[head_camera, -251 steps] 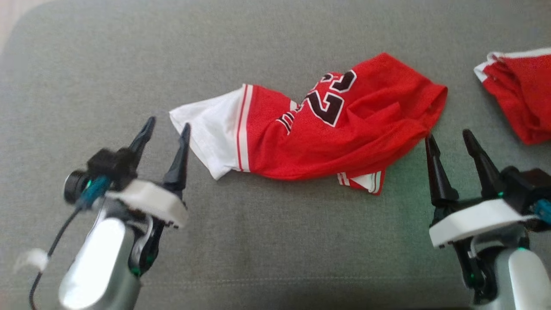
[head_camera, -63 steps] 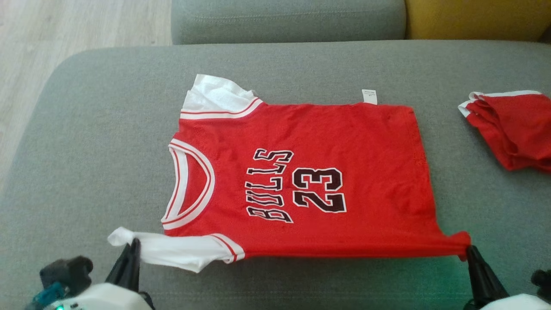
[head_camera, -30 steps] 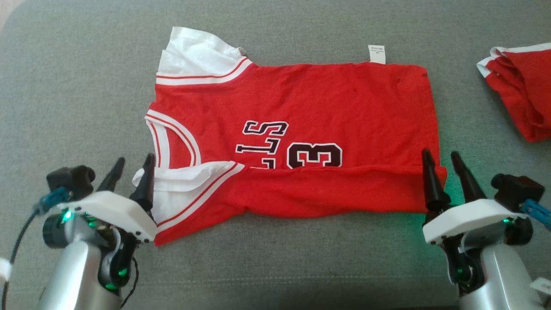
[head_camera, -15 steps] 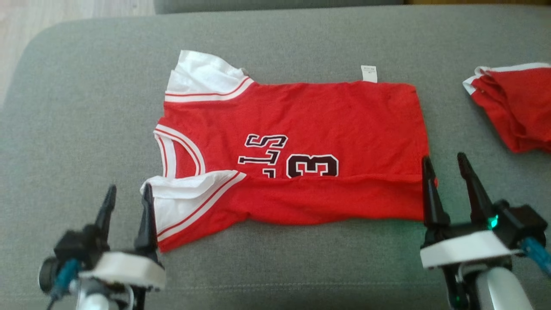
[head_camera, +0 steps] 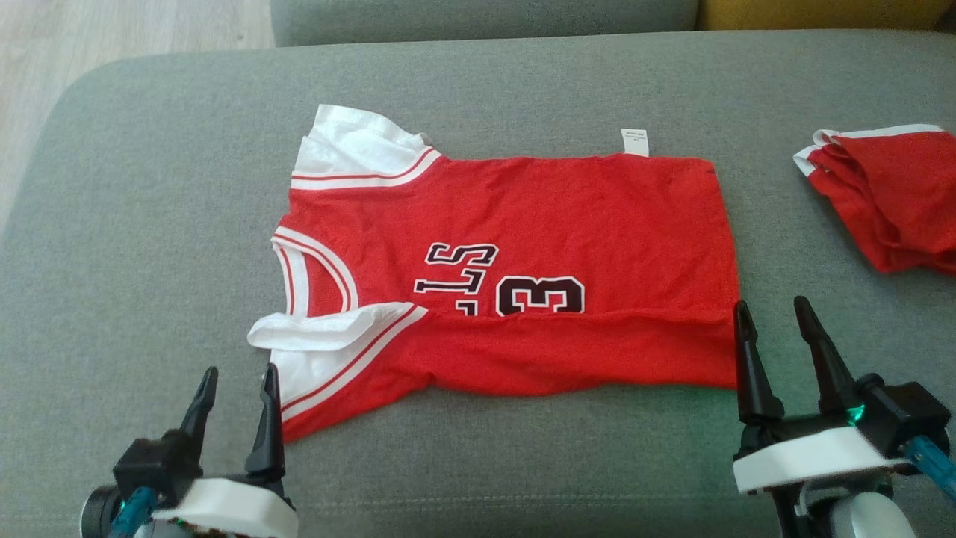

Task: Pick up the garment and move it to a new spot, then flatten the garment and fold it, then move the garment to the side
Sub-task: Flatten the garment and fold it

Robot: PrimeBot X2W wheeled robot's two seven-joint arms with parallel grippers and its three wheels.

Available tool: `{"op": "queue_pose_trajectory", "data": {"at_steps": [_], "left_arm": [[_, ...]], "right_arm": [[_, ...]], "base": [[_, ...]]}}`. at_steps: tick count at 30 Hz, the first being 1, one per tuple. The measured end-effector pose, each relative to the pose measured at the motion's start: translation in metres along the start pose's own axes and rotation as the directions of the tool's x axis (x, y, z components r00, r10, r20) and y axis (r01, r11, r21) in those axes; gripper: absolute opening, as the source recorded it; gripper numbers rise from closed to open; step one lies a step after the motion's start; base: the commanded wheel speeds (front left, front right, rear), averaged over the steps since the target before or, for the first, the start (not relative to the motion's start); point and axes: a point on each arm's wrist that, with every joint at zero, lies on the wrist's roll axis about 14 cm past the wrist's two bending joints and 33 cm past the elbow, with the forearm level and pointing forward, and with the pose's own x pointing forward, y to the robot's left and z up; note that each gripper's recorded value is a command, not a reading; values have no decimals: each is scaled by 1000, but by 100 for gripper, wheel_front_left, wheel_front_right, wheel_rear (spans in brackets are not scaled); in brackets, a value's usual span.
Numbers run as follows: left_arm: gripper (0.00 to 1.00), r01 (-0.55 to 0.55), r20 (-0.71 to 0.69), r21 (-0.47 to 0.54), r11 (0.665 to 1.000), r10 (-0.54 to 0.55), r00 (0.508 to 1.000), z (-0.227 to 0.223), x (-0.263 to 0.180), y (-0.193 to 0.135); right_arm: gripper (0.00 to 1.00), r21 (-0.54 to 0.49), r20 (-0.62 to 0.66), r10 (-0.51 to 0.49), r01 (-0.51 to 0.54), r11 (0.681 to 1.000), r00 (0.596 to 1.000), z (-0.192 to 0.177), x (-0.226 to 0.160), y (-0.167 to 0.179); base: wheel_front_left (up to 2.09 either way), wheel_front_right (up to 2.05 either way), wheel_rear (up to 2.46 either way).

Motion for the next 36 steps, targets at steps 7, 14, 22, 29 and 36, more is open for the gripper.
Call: {"op": "queue_pose_trajectory", "data": {"at_steps": [7,14,22,29,36], "left_arm": [[100,8,-49,1,1000,-8,999,-13,-1,-2],[100,7,-258,-52,999,-20,966,-58,10,-2],[100,-29,-425,-138,990,-32,905,-98,17,-2],[34,-36,-471,-207,978,-68,880,-103,31,-4],[0,-21,-449,-208,978,-77,890,-99,38,-2]], "right_arm": [[100,27,-68,-25,26,999,997,-15,-2,-8],[100,38,-328,-90,108,993,940,-79,-11,-31],[100,34,-453,-111,142,989,884,-107,0,-43],[34,45,-510,-104,147,988,854,-120,6,-44],[0,80,-508,-89,149,986,857,-118,11,-40]], "base": [[0,0,0],[0,0,0],[0,0,0],[0,0,0],[0,0,0]]}}
